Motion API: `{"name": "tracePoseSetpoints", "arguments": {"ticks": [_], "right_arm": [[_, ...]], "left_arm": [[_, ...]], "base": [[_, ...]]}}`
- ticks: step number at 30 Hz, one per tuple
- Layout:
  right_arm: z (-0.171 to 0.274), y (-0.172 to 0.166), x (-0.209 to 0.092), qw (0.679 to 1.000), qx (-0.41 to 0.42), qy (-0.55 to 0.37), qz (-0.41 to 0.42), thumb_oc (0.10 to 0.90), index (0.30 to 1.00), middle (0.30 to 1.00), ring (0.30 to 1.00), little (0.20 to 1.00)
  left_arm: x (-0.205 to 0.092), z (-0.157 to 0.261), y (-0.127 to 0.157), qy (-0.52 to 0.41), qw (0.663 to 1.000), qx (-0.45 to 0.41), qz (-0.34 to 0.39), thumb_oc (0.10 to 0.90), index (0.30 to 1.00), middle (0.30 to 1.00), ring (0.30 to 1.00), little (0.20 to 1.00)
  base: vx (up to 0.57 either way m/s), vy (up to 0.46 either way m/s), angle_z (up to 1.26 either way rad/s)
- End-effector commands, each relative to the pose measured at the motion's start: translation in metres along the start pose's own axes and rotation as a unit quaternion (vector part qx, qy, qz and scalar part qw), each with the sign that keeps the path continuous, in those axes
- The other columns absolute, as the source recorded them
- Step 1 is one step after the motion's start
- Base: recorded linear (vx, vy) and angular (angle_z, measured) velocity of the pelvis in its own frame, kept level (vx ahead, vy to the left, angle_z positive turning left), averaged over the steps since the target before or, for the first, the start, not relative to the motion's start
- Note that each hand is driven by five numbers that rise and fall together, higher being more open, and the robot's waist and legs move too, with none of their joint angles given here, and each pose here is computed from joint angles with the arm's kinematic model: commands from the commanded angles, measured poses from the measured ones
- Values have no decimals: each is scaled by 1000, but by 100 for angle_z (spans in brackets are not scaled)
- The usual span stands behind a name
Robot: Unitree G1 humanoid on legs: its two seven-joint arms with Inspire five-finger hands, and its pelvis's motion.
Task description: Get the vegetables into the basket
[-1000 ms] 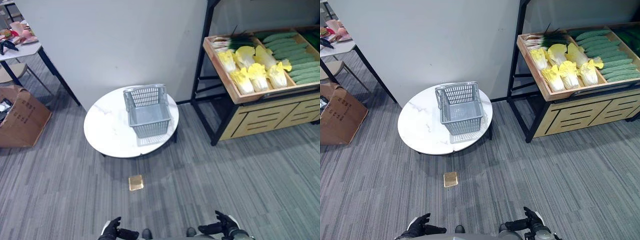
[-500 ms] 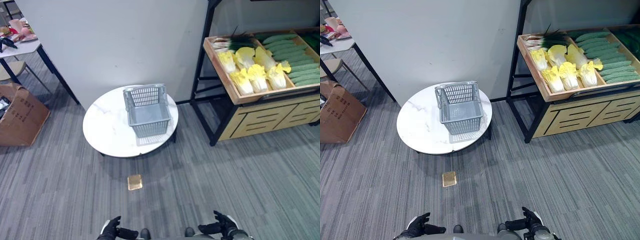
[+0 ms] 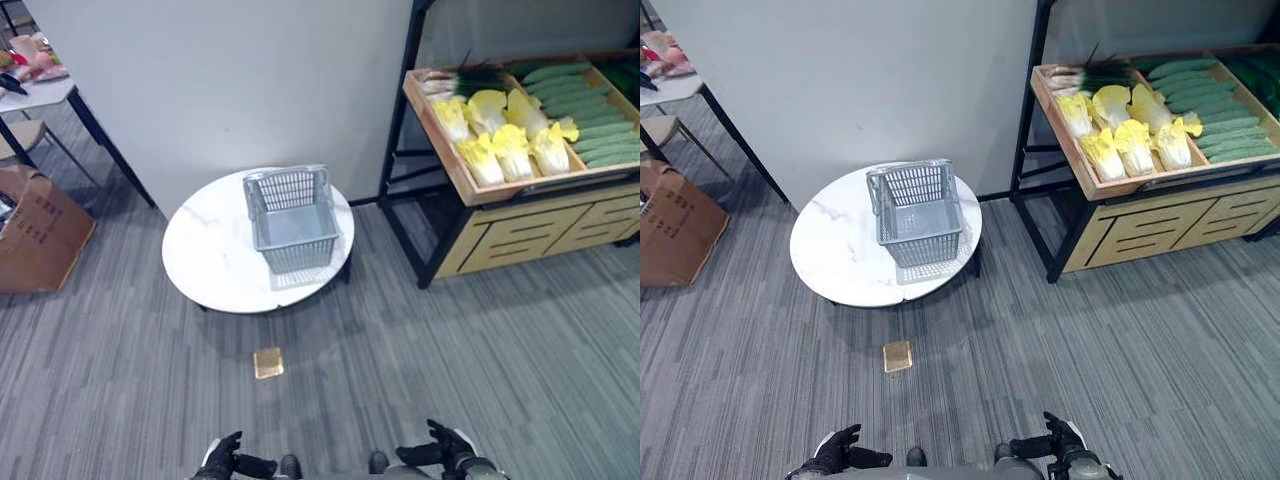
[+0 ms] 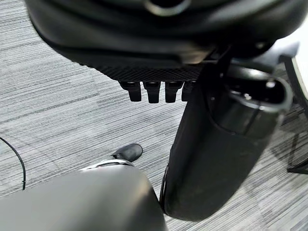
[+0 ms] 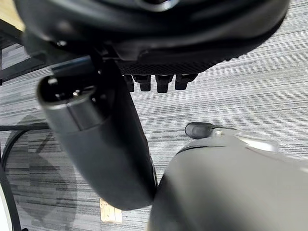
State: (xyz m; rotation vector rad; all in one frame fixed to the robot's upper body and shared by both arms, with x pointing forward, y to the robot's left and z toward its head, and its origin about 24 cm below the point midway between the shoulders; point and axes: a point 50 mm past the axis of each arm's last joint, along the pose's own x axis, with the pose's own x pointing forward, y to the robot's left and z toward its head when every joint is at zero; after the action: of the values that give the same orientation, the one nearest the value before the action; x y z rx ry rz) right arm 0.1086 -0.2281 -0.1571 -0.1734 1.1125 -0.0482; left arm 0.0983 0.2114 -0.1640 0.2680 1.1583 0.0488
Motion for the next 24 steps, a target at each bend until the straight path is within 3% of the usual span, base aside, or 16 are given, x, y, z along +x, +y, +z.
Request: {"name": "tracePoseSetpoints", "arguments": {"ticks": [1, 13, 24], "right_arm": [[-17, -6, -3, 999, 0, 38, -10, 900, 1000, 1000, 1000, 1000], [-32, -48, -13, 995, 12, 58, -84, 900, 1000, 1000, 1000, 1000], [-52, -46, -18, 993, -1, 91, -77, 900, 1000, 1000, 1000, 1000]], "left_arm": [[1, 0, 2, 9, 1000, 5, 0, 900, 1000, 1000, 1000, 1000], [5, 40, 6, -62, 994, -89, 10, 900, 1000, 1000, 1000, 1000], [3, 26, 5, -44, 999, -13, 3, 900, 1000, 1000, 1000, 1000]], "base": [[1, -64, 1], [76, -130, 18], [343, 267, -38]]}}
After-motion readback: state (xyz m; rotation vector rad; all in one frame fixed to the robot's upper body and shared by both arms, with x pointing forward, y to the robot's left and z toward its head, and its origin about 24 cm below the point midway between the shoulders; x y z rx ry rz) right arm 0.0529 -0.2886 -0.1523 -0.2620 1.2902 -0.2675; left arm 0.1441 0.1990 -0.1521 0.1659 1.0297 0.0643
